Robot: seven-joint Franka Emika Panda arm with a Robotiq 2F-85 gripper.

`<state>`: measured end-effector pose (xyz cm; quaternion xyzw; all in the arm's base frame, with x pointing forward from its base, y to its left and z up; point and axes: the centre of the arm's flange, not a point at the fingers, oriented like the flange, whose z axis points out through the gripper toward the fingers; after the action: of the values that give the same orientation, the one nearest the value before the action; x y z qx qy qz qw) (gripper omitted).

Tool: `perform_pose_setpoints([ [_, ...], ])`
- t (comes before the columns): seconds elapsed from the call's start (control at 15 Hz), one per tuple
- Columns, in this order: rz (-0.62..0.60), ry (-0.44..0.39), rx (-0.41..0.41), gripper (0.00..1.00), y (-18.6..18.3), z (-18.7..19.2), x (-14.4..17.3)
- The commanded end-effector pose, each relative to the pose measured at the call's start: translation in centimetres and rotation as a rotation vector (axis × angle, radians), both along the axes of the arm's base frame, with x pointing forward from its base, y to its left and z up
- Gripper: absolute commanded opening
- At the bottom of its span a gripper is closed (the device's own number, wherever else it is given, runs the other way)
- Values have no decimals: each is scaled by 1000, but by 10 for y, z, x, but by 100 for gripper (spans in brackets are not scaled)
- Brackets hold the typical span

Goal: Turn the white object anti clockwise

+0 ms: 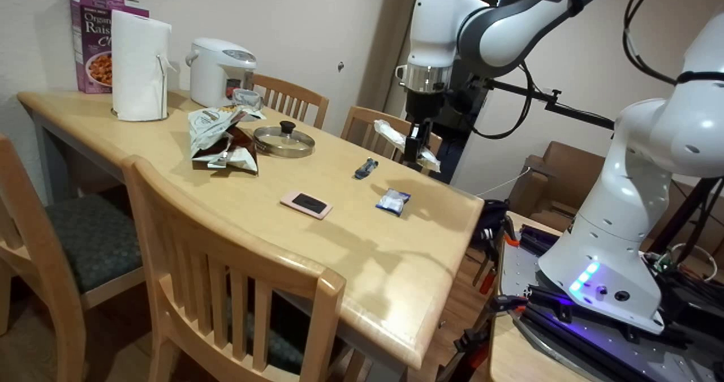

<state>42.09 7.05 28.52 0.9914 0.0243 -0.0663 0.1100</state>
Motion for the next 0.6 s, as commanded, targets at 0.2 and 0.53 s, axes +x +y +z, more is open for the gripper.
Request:
perform_pose_setpoints([
  [0.2, 166, 33, 9, 0, 21, -21, 0],
  [0.53, 193, 44, 39, 0, 16, -31, 8],
])
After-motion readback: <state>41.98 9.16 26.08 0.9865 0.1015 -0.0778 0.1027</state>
